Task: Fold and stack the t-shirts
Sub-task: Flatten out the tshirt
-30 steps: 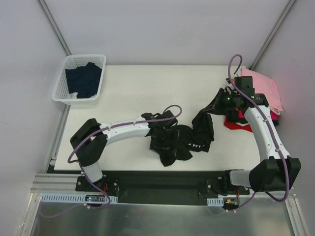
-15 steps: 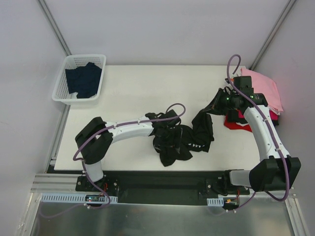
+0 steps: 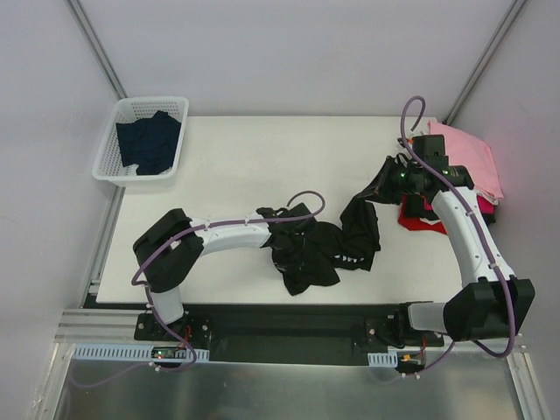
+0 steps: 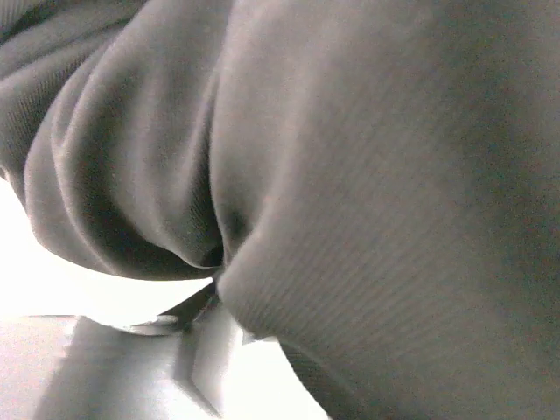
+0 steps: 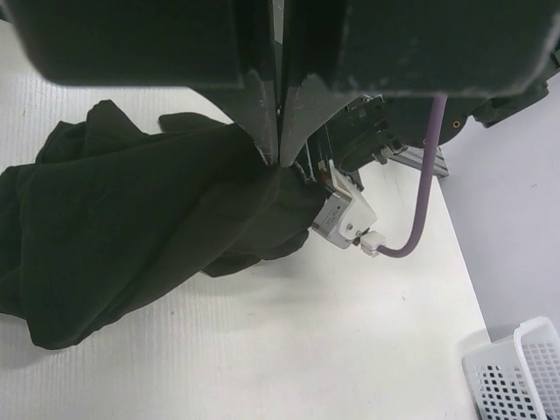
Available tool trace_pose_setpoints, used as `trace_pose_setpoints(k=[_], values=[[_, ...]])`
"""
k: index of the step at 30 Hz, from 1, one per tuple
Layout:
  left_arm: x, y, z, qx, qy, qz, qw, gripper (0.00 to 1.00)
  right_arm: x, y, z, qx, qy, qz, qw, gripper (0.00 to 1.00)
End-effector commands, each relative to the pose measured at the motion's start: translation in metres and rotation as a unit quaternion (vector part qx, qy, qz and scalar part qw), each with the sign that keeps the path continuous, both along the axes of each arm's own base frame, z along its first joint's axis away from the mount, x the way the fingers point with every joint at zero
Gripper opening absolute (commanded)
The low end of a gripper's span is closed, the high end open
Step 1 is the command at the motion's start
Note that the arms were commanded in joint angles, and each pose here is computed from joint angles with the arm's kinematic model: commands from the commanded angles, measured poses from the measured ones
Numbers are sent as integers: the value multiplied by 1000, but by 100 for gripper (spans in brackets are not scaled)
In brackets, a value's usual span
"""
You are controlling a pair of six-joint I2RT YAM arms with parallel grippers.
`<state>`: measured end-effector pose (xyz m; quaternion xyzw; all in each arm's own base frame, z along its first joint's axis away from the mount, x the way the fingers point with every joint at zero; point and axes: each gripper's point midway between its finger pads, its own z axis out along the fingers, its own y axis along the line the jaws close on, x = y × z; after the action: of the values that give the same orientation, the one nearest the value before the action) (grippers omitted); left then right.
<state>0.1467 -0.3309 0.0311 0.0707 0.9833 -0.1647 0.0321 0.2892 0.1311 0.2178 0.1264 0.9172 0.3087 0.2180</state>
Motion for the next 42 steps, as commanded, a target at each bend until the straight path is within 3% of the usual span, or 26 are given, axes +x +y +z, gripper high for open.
trace_pose_setpoints(k=[1,3,6,10,13,22,26,39,42], values=[[15,-13,31,-36,-44,-4,998,15,5,4,2,-1,-9,-1,1000,1],[15,-12,33,-38,-46,-4,998,5,7,6,3,-2,-9,3,1000,1],[18,-9,40,-42,-57,-4,998,0,9,10,3,-2,-10,7,1000,1],[30,11,65,-50,-74,25,996,0,12,13,3,-2,-7,10,1000,1],[46,39,114,-75,-121,65,988,0,13,16,0,-3,-3,15,1000,1],[85,156,210,-31,-214,165,962,6,21,31,-1,-2,-1,28,1000,1],[94,182,244,-12,-248,169,954,8,28,35,16,-2,-18,30,999,1],[134,190,336,-54,-328,190,924,12,43,34,116,10,-123,18,992,1],[147,179,338,-64,-318,172,930,16,51,36,115,9,-119,21,993,1]])
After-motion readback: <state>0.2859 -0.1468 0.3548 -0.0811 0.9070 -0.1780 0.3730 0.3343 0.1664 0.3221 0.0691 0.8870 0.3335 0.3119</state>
